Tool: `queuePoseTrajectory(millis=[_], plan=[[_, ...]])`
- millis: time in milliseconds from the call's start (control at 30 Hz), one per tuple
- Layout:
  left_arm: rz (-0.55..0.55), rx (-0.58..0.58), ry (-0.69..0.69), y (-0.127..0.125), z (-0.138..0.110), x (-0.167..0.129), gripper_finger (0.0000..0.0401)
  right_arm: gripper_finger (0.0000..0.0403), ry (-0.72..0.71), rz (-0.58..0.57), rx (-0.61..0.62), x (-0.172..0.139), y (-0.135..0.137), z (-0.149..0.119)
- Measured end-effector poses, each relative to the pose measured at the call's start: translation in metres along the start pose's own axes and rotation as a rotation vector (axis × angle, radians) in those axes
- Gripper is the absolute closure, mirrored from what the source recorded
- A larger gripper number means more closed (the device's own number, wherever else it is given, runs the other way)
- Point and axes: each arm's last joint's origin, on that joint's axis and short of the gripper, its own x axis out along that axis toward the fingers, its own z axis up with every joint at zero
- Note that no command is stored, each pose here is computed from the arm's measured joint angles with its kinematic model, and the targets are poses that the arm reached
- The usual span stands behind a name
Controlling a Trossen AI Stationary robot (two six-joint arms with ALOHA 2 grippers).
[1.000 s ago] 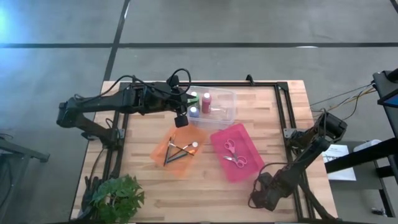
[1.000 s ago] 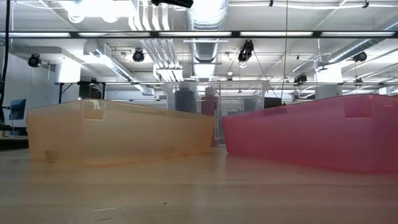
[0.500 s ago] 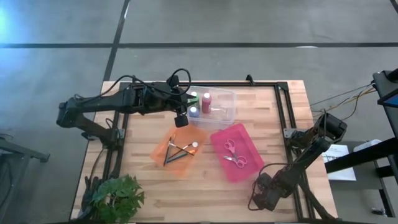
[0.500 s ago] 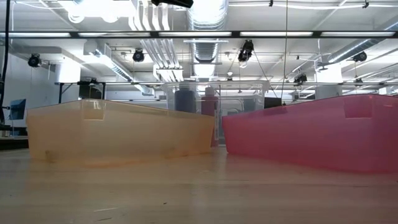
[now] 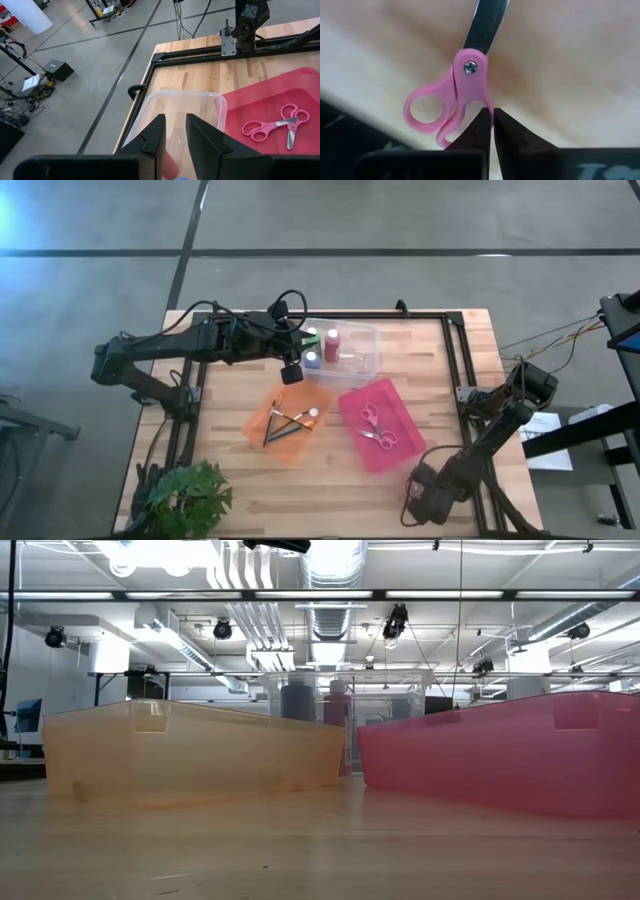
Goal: Pick & Place Paint Supplies
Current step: Put the pink scissors into the pink bin
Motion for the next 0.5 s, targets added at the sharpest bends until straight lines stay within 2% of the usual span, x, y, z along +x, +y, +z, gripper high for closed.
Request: queuePoseTrajectory(millis=[233,400,500], plan=[[0.0,-0.003,0.0,0.0,0.0,0.0,0.0318,0.0395,0.011,0.117,-0.071,-0.026,0.021,-0.038],[-0.001,-0.003,0.004,0.0,-0.001,0.0,0.0318,0.0395,-0.057,0.211,-0.04,-0.06,0.036,-0.07],[-0.001,-0.014,0.004,0.0,-0.001,0.0,0.0318,0.0395,-0.126,0.218,-0.021,-0.085,0.04,-0.076]])
